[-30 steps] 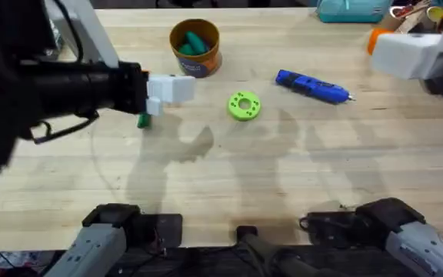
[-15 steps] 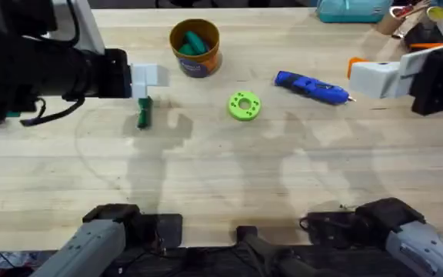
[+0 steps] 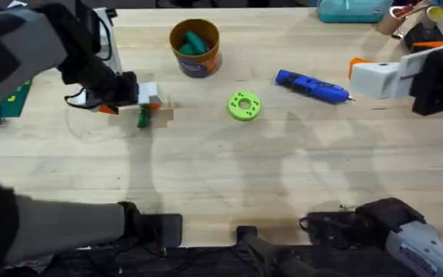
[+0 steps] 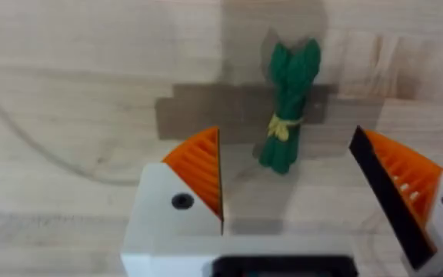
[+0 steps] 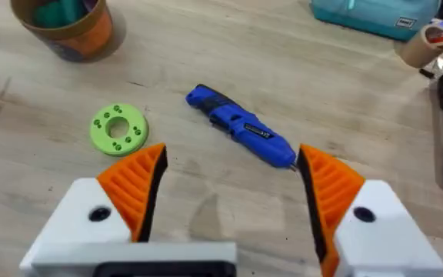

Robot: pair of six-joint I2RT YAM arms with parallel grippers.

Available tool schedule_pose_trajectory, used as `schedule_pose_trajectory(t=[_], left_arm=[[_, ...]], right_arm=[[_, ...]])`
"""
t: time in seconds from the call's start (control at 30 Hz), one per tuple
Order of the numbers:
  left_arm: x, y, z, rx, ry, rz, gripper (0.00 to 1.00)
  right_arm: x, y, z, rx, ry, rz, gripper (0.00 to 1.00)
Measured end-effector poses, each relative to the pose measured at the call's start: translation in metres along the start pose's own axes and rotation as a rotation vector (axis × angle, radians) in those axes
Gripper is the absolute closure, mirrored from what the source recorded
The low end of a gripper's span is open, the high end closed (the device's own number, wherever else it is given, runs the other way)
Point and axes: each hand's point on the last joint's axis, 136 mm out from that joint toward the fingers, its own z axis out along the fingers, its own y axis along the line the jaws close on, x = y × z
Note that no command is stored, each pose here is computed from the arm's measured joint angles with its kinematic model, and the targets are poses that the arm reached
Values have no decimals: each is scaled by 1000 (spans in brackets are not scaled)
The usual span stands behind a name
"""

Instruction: Pick up the gripper from the table and insert it into the empty holder that is missing its gripper. Then pick up a screw, insert it into the mounting hole, and use the screwdriver to tighten it. Finally, clean up the table by picking up the vegetable and placing it into the bucket.

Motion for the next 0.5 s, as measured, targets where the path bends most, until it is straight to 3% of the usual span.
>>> schedule_pose_trajectory(t=[0.23, 0.5], left_arm=[[-9, -3, 25, 25, 18, 20, 15], [-9, -3, 26, 24, 22, 20, 15]], right_arm=[[0, 0, 0, 2, 0, -2, 5], [0, 0, 0, 2, 0, -2, 5]])
